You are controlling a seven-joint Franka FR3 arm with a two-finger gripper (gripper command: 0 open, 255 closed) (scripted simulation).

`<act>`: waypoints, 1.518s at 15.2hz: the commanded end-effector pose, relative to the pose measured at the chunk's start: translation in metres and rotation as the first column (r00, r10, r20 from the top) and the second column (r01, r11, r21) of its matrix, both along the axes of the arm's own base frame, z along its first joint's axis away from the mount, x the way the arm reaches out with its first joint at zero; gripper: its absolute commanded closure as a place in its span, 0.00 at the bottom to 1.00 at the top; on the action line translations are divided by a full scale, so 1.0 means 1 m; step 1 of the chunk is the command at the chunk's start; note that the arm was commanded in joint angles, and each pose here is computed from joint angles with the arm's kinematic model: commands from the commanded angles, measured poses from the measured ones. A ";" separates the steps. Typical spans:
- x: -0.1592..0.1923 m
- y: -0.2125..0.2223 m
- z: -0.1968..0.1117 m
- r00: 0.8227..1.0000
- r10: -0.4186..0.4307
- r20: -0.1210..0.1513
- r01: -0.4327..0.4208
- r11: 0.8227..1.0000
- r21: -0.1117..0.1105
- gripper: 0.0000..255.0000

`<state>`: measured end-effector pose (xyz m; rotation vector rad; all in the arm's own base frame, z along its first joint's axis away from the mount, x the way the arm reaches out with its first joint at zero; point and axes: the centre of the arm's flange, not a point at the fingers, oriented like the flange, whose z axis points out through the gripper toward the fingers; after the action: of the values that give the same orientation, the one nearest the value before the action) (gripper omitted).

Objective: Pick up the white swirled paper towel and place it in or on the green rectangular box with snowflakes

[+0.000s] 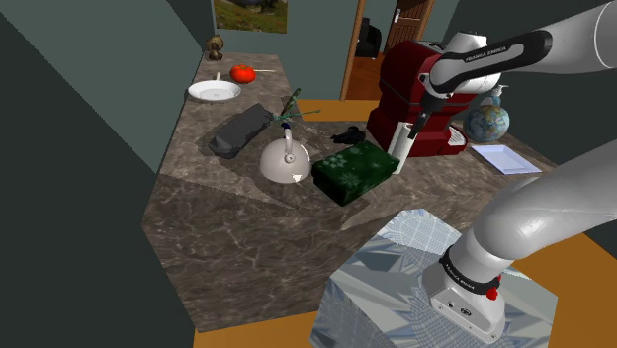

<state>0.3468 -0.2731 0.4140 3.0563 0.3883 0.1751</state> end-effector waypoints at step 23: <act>0.000 0.000 0.030 1.000 0.000 0.000 0.000 1.000 0.000 1.00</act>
<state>0.3456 -0.2735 0.4388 3.0558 0.3883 0.1763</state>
